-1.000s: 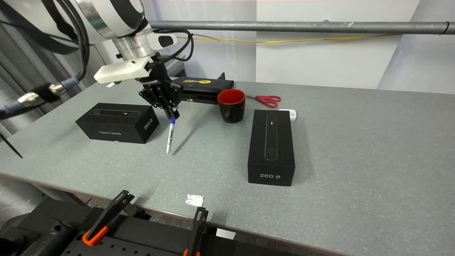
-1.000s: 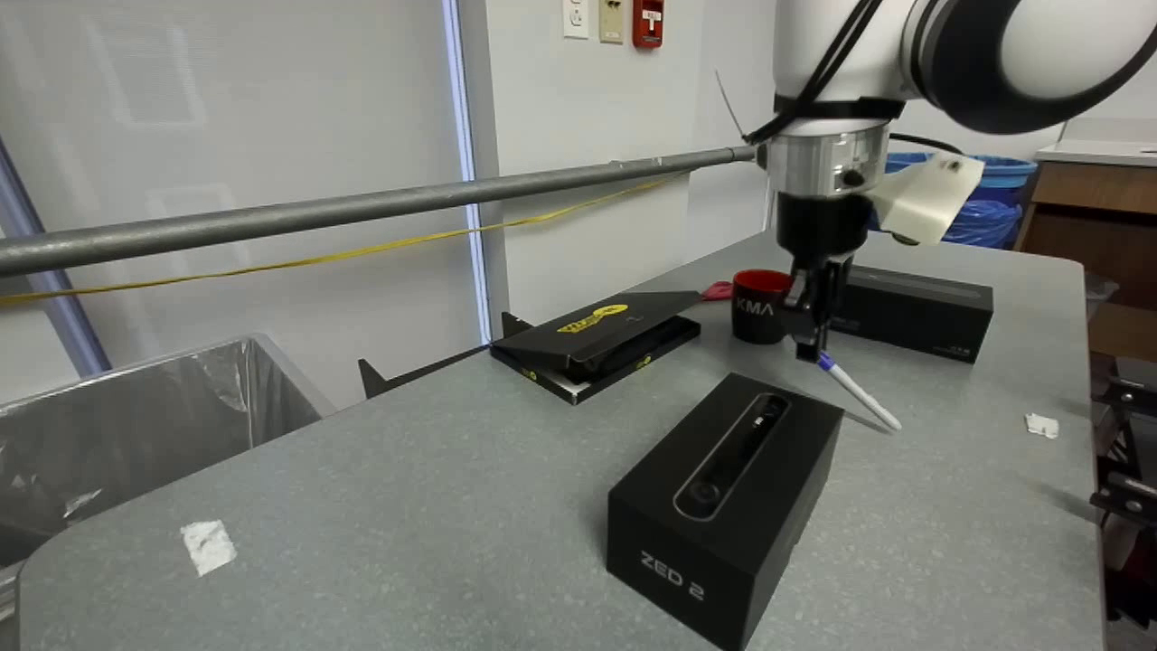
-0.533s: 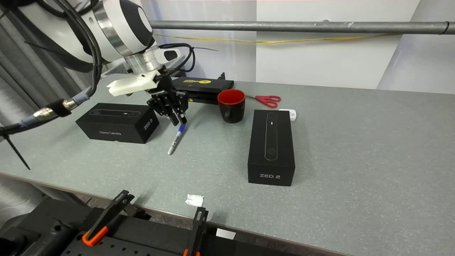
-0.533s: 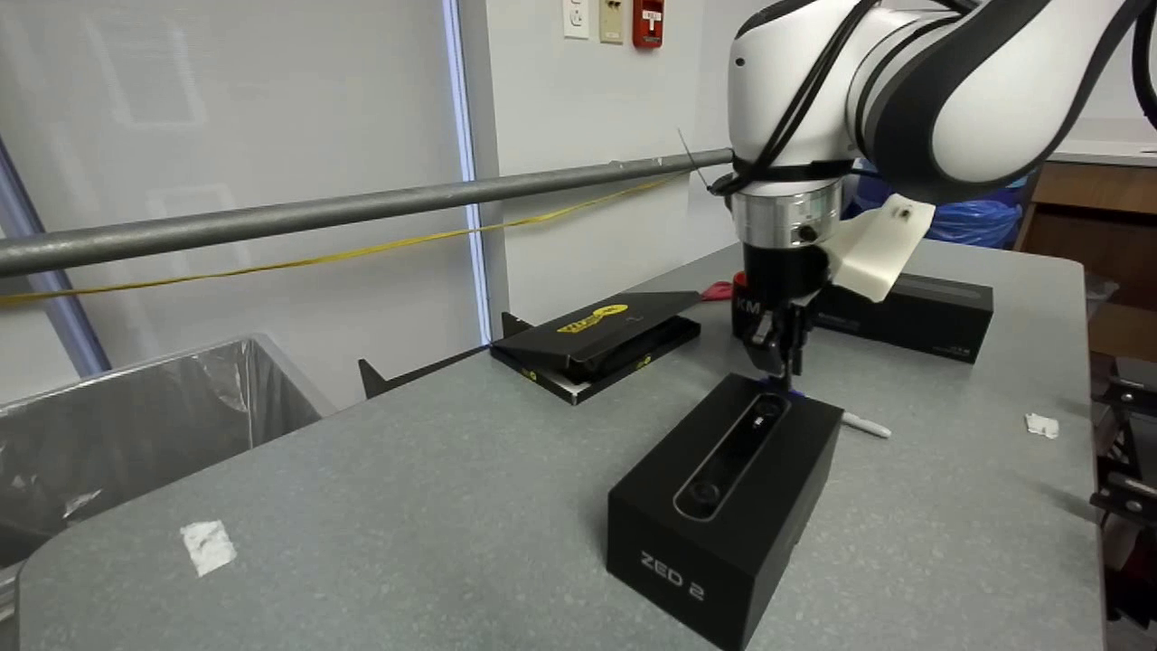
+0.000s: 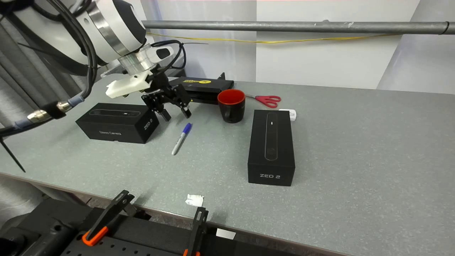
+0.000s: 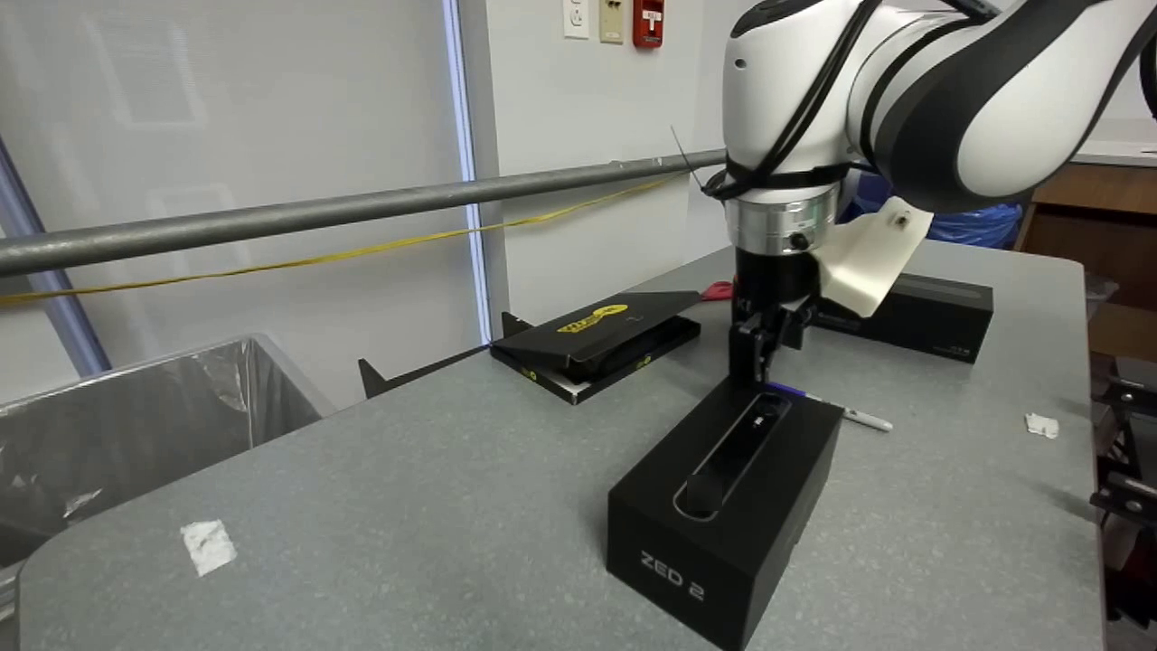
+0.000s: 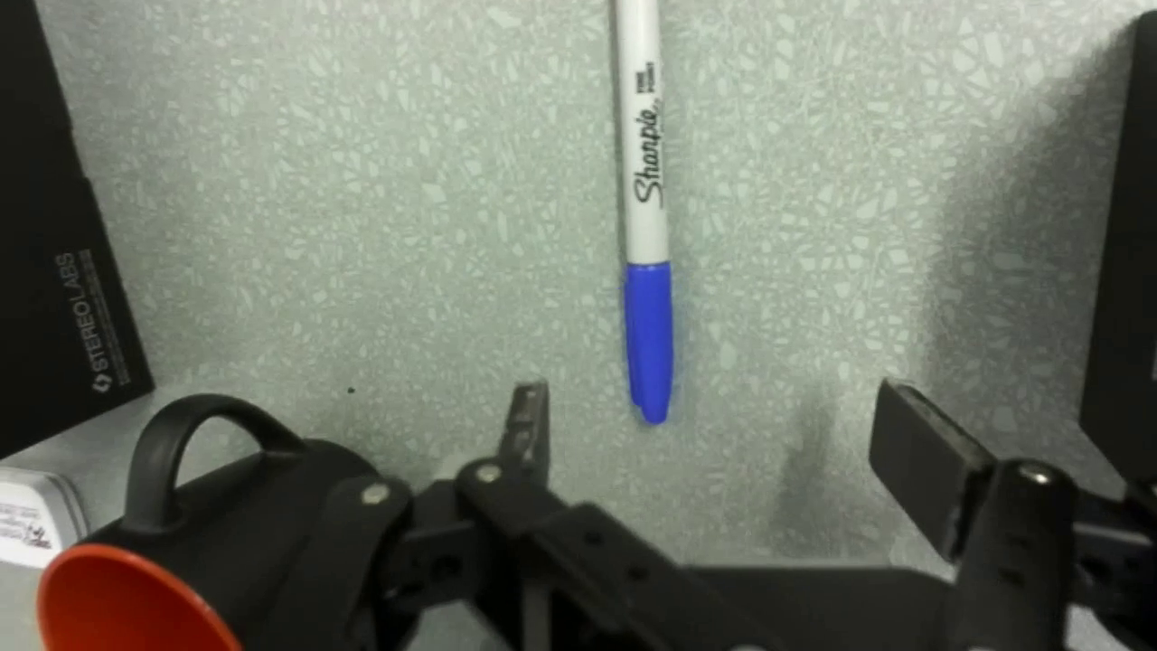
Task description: Pick up the pen from the black mug cup and put it on the table.
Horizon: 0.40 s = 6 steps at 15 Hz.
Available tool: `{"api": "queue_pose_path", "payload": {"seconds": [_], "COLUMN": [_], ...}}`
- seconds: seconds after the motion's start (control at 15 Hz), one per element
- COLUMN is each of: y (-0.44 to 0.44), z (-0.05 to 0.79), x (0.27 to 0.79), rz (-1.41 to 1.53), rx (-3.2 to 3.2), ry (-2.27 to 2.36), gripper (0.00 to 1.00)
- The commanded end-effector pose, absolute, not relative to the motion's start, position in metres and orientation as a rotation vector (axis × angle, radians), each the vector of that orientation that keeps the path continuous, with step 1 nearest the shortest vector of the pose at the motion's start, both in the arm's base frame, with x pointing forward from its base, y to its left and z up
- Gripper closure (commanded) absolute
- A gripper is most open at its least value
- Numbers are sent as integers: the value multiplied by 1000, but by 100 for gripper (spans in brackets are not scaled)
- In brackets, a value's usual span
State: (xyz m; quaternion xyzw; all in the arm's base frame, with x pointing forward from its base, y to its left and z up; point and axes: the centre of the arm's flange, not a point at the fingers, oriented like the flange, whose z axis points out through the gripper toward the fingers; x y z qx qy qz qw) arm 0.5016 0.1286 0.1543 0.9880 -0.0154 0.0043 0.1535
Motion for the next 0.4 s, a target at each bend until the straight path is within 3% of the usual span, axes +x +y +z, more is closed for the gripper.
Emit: {"api": "queue_pose_path", "payload": {"seconds": [0.0, 0.33], "y": [131, 129], "z": [154, 157], "x": [507, 506], "rz": [72, 34], "rx": [2817, 2832], "ry": [-84, -77], "gripper": [0, 0]}}
